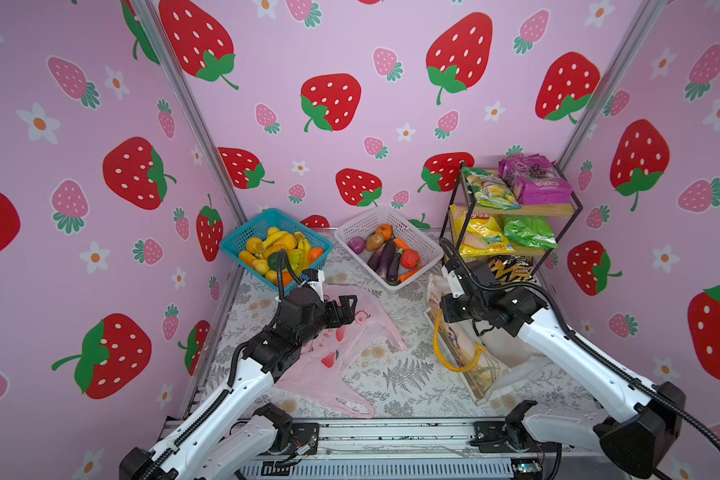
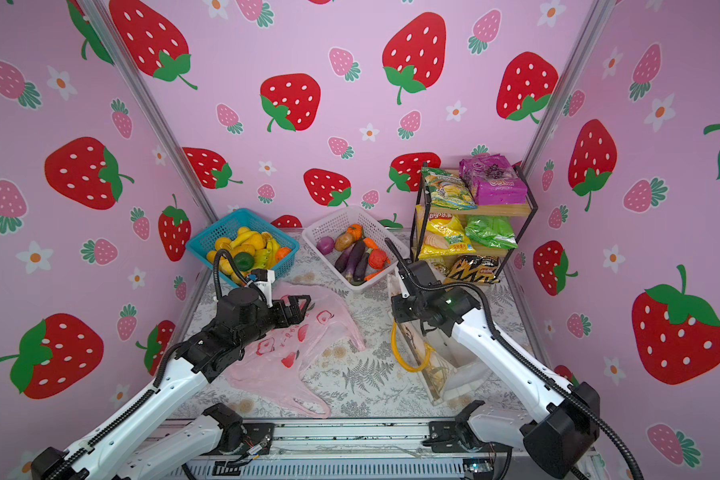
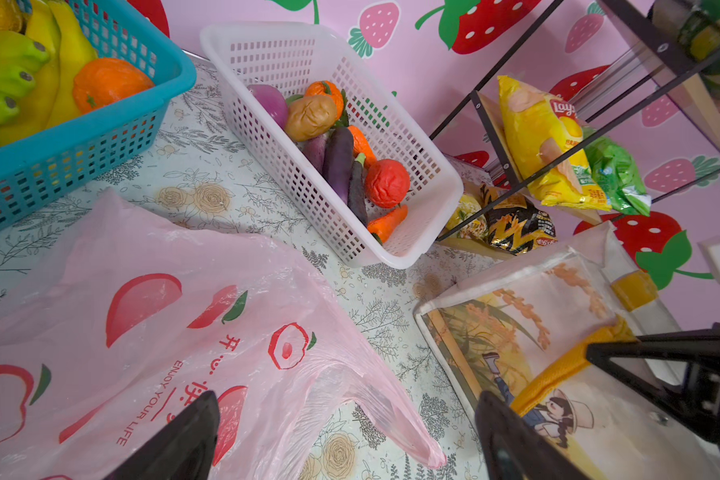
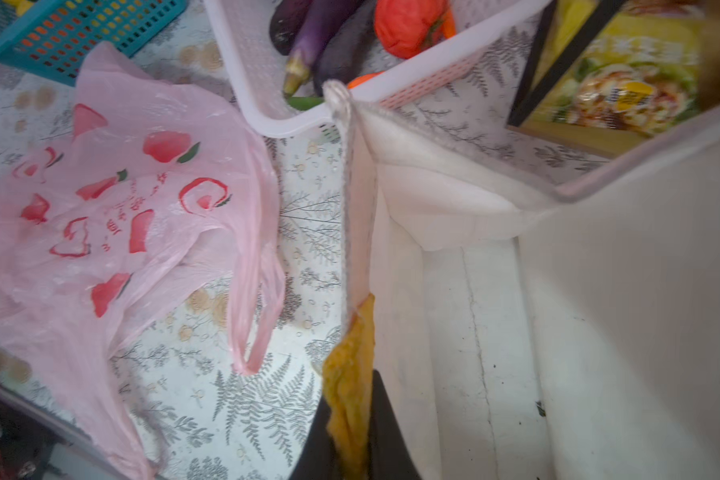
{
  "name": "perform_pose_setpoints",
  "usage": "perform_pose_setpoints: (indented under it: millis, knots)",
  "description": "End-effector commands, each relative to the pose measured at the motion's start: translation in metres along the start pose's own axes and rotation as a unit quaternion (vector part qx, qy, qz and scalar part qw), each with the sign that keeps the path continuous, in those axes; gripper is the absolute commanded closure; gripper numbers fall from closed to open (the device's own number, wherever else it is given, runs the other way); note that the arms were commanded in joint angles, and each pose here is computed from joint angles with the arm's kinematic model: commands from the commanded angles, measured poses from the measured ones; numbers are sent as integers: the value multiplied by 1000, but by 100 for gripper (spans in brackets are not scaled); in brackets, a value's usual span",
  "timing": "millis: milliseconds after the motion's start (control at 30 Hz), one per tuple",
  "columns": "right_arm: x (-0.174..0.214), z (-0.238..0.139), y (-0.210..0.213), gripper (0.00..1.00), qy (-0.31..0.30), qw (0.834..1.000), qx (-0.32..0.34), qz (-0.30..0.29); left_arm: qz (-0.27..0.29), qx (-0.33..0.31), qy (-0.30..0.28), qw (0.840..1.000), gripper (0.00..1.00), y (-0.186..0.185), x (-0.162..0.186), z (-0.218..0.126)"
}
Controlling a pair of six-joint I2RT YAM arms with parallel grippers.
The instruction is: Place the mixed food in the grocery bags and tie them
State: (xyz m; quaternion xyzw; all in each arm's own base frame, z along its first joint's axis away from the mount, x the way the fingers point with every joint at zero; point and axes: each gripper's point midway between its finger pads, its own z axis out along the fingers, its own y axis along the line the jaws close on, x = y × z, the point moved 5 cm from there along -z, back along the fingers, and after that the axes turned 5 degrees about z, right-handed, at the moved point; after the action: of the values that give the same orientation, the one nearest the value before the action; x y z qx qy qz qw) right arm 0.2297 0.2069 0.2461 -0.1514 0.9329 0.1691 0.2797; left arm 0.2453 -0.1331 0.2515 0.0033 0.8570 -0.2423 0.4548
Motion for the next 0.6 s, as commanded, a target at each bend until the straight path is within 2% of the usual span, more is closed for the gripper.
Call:
perform_pose_setpoints:
  millis: [0, 133, 367, 500, 567]
  knots:
    - [-24, 2, 45, 96, -32, 995, -90, 7, -12, -14, -28, 999, 5, -2, -18, -8]
    - [-49, 16, 78, 96, -69, 988, -135, 14, -22, -21, -25, 999, 7, 0, -16, -9]
    - [-93, 32, 107, 96, -136, 968, -197, 73, -34, -41, -27, 998, 9, 8, -10, -19]
    - [-102, 52, 125, 94, -134, 958, -232, 102, -32, -45, -31, 998, 9, 9, -12, -27]
    - [-104, 61, 137, 88, -119, 953, -258, 104, -34, -40, -30, 998, 9, 7, -14, -30]
